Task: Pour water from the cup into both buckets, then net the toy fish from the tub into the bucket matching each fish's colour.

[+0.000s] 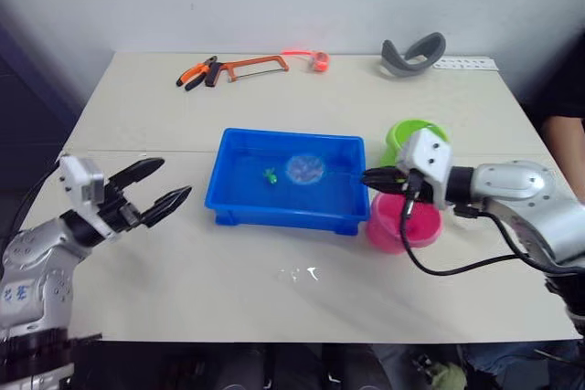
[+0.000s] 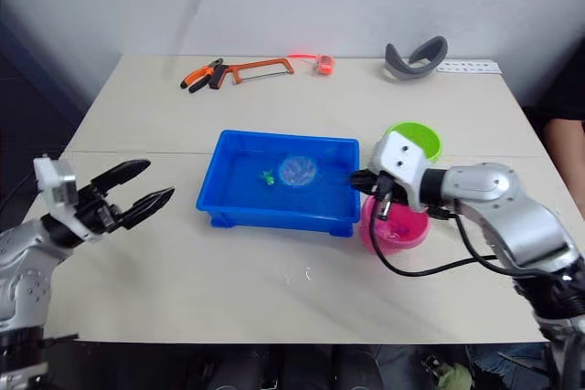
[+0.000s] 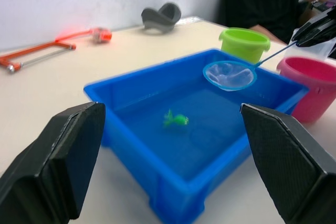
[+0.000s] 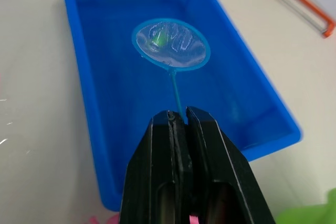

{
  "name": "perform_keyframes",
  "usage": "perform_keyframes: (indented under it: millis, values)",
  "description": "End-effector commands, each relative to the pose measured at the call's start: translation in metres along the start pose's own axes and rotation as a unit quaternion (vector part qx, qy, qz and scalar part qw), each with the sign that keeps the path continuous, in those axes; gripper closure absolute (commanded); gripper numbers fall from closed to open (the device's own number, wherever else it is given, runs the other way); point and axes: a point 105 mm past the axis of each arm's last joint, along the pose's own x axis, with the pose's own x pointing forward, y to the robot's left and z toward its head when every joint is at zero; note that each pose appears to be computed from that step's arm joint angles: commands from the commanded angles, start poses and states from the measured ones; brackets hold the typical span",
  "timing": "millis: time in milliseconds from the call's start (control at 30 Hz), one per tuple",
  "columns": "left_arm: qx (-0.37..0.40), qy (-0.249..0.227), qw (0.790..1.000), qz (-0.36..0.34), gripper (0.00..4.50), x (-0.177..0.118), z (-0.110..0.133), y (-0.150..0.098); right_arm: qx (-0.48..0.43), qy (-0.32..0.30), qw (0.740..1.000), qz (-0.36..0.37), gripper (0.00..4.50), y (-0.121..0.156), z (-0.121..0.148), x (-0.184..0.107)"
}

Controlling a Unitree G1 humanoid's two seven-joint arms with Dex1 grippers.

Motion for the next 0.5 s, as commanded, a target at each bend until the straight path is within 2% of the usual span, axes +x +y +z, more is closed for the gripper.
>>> perform_keyframes:
  millis: [33,233,500]
  values:
    - [0.036,-0.005,0.999,-0.002,0.03,-0.004,0.011,-0.005,-0.028,0.026,0.999,-0.014,4.50,-0.008,0.000,0.004]
    - [0.039,-0.004,0.999,-0.018,0.03,0.001,0.012,-0.016,-0.063,0.054,0.997,-0.006,4.50,-0.012,-0.008,0.029]
    - [0.066,0.031,0.995,-0.063,0.03,0.013,0.012,-0.025,-0.085,0.029,0.996,0.012,4.50,-0.007,0.007,0.061]
